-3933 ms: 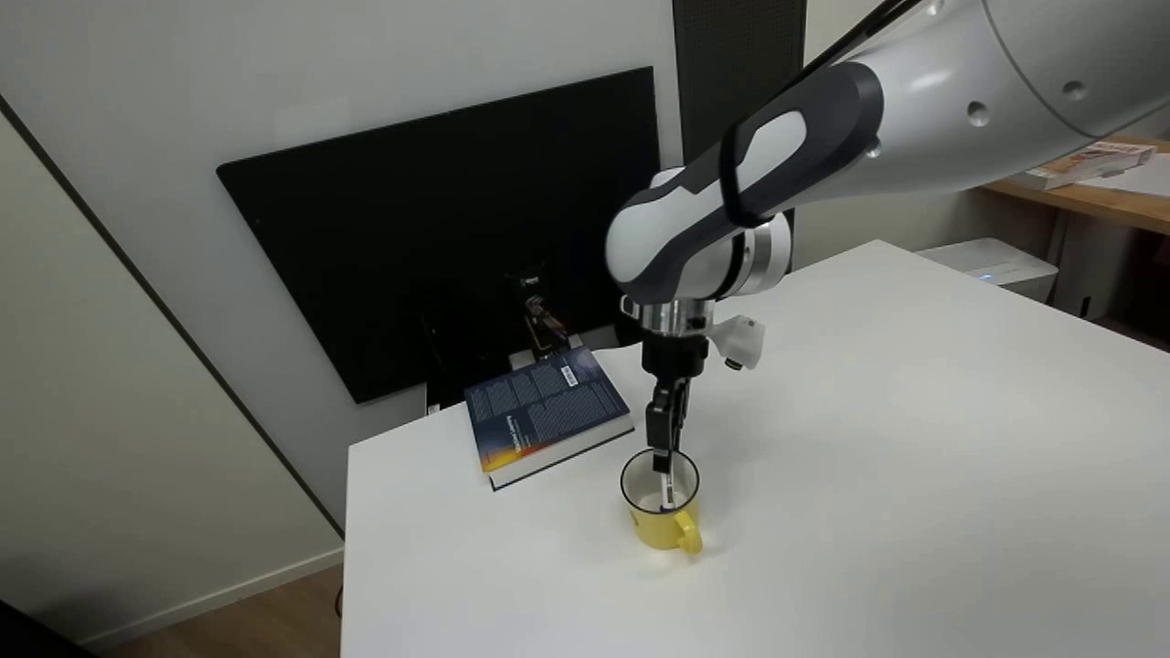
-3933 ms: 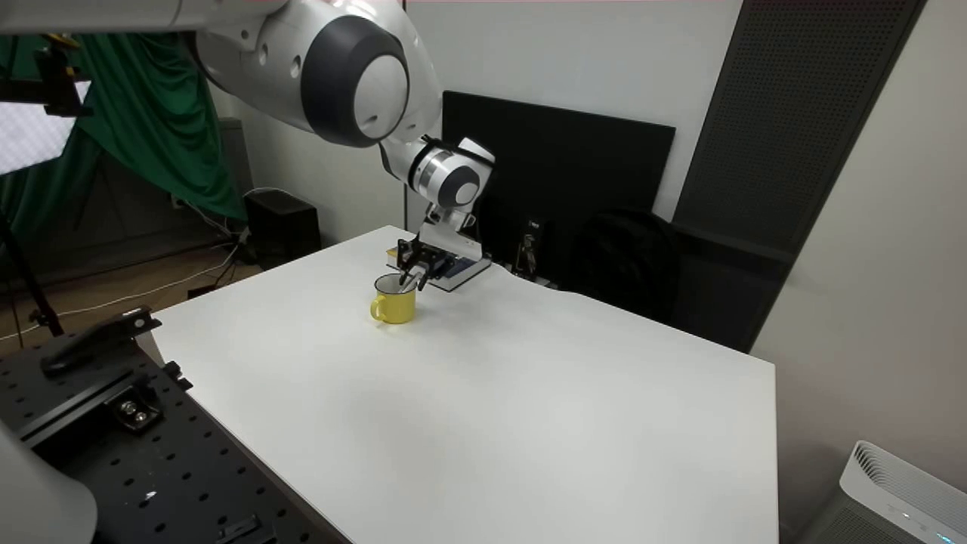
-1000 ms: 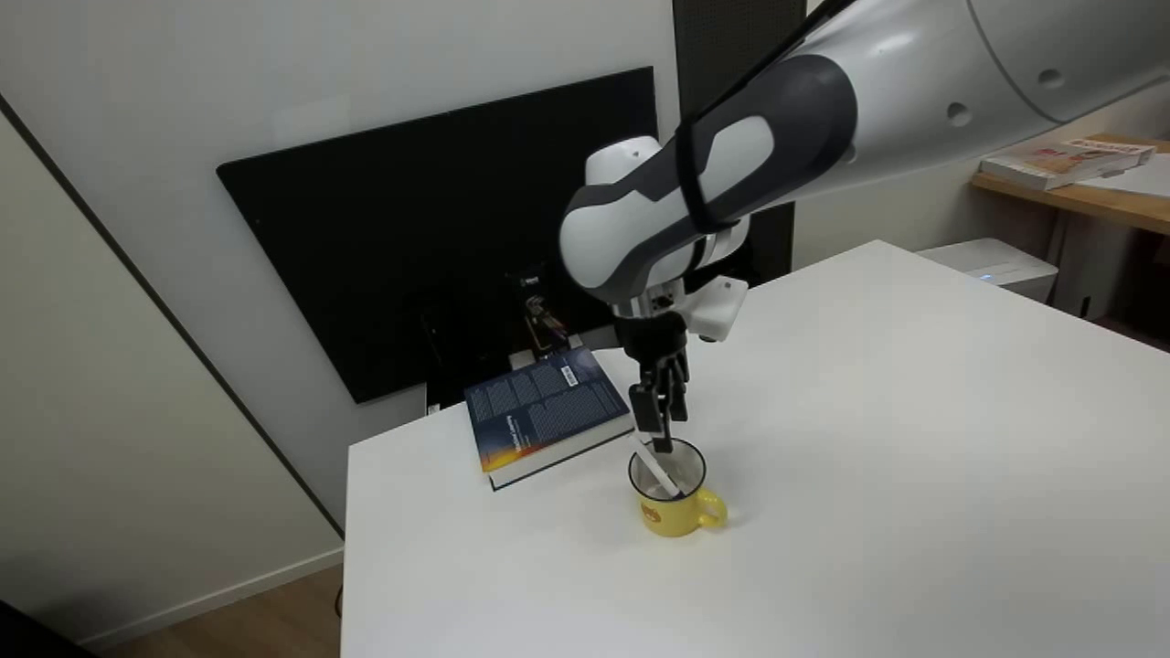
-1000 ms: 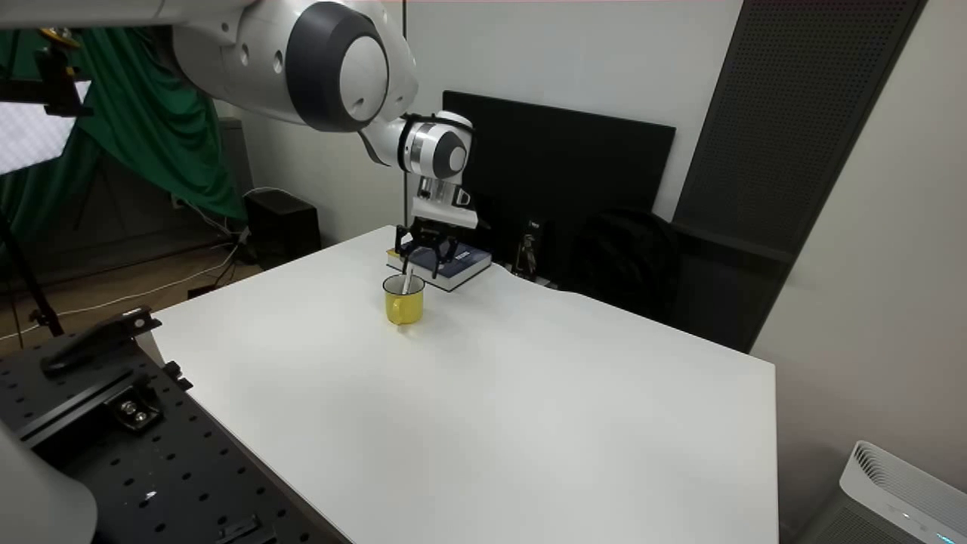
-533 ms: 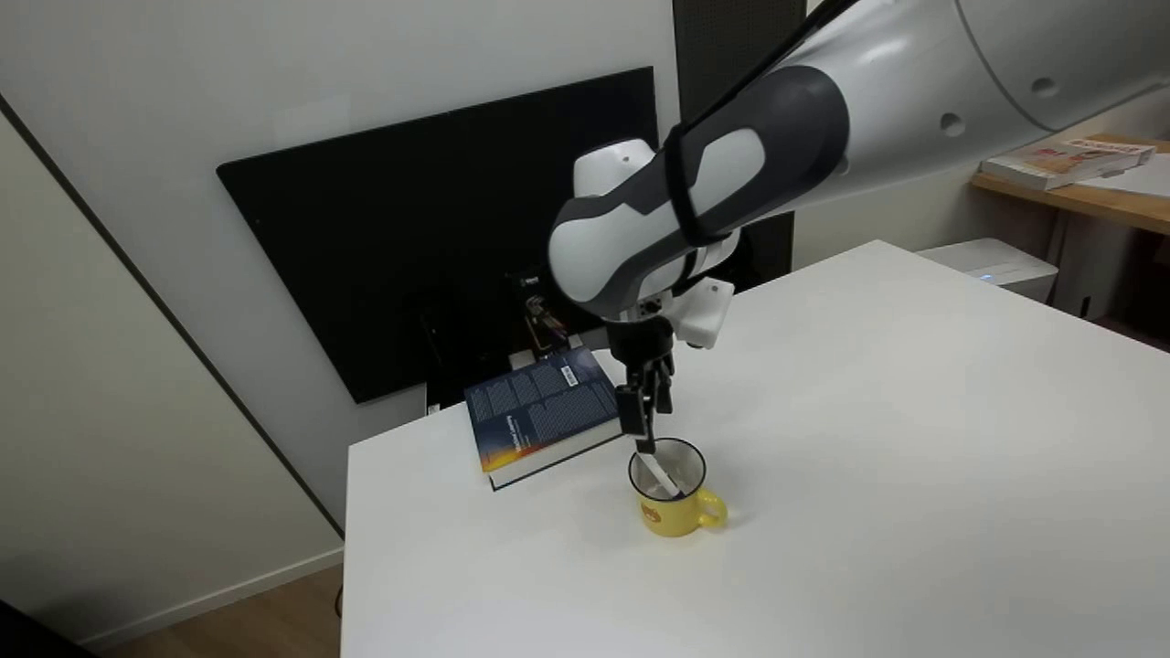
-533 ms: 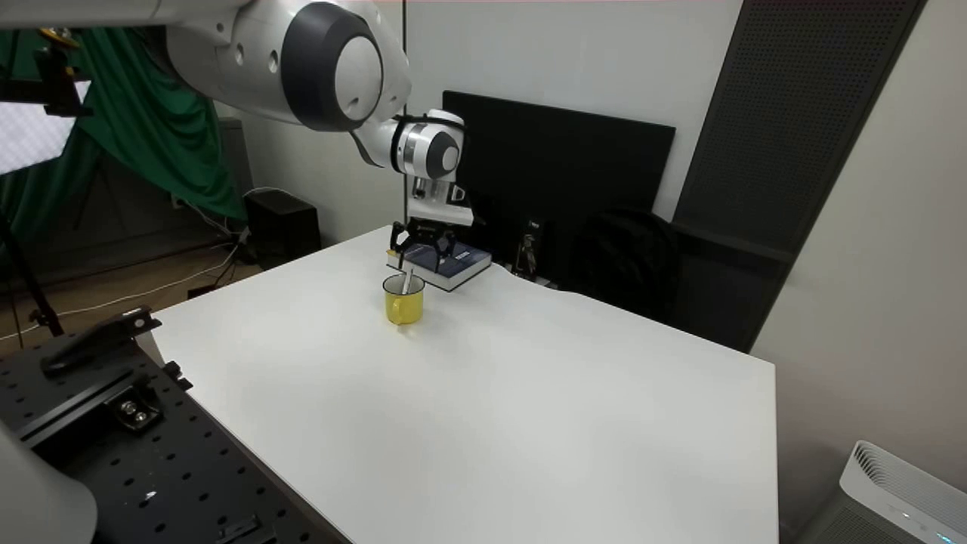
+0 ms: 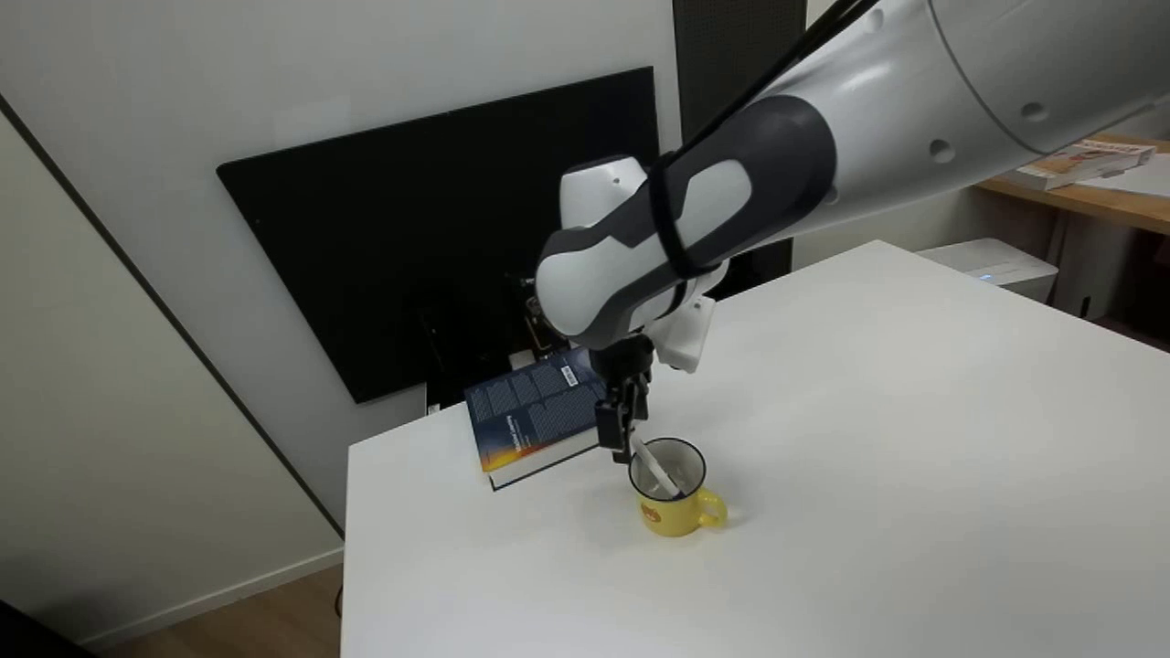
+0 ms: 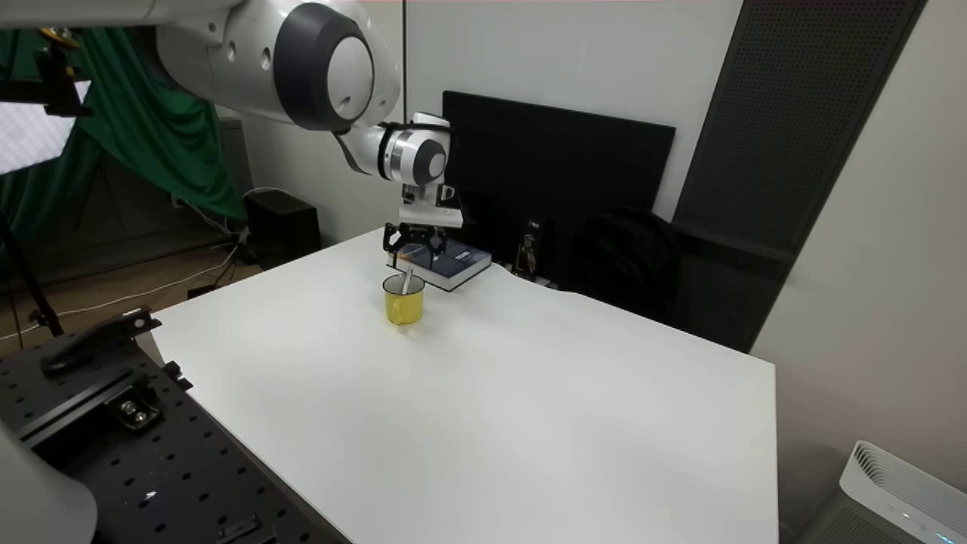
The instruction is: Put the marker in the cup on the table
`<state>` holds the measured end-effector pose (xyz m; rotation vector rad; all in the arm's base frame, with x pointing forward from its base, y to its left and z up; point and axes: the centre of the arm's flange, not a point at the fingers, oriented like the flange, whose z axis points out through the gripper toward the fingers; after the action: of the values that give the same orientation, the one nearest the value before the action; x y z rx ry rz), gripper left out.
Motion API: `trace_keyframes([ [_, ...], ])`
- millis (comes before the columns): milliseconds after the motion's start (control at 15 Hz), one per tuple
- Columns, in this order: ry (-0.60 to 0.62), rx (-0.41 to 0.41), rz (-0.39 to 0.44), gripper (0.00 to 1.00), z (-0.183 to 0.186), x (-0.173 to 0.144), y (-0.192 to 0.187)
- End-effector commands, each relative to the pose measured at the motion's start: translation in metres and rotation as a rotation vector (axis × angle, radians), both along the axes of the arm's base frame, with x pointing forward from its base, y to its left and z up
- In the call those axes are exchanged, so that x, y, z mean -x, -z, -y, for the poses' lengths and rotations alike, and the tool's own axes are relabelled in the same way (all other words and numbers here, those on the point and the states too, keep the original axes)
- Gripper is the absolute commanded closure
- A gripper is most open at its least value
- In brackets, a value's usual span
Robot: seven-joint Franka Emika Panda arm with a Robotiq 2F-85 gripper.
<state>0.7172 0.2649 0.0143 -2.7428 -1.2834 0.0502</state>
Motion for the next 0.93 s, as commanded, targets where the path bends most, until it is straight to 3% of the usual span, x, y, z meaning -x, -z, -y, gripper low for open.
trace_keyframes([
  [0,0.0,0.011,0.016,0.42,-0.01,-0.022,0.015],
  [533,0.027,0.034,-0.006,0.97,-0.009,-0.025,0.019],
  [867,0.054,0.013,0.005,0.95,-0.017,-0.031,-0.003],
])
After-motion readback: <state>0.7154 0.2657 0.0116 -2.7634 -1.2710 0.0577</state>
